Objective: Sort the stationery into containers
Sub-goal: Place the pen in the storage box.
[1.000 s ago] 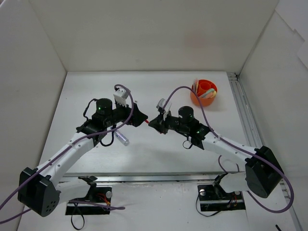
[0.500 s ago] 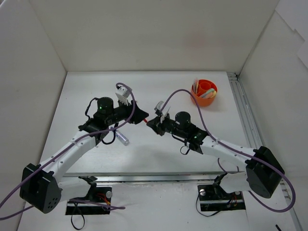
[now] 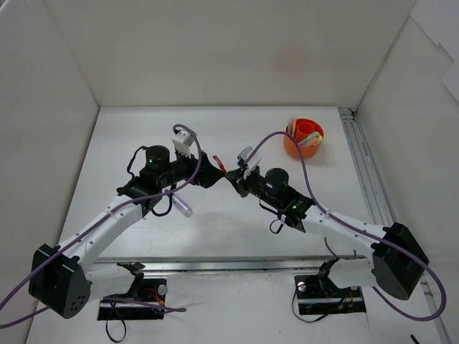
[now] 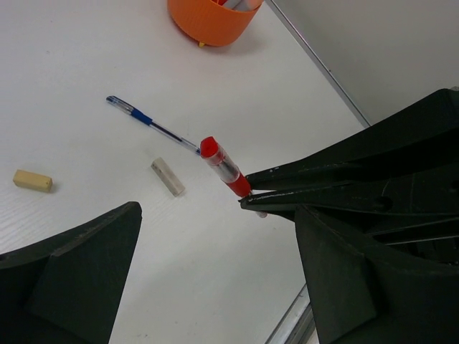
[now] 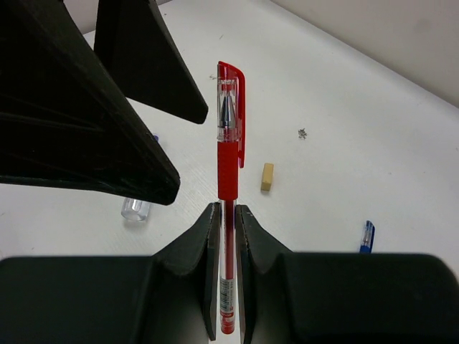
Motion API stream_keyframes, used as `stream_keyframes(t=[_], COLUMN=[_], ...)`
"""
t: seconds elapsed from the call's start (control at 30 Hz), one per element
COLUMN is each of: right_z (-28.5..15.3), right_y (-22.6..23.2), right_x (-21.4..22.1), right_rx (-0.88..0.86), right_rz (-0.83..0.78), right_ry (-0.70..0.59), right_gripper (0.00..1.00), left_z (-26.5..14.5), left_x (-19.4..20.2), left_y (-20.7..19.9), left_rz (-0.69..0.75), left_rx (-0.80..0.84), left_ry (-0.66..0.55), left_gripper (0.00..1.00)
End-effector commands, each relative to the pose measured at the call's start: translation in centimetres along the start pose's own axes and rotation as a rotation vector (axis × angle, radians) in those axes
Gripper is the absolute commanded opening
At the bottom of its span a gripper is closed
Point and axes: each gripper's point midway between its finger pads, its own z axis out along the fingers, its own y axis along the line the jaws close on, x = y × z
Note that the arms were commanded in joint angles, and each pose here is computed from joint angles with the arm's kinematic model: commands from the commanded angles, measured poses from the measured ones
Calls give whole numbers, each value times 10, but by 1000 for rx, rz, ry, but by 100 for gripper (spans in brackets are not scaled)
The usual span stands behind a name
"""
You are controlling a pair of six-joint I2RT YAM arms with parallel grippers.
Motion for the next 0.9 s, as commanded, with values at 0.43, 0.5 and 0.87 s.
stream_keyframes(t=[0.43,0.5,0.87], right_z=[9,11,17], right_y=[15,16,15], right_x=[-47,-44,-39], right_rx=[-80,-87,-76], right_rz=[-19,-14,-4], right_ry=[-144,-135,-118], right_gripper=[0,0,0], left_z=[13,18,18], left_x=[-38,-35,-33], left_y=[-29,-32,-30], left_rz=[62,60,59], left_rx=[132,149,144], left_ry=[-87,-71,-74], left_gripper=[45,40,0])
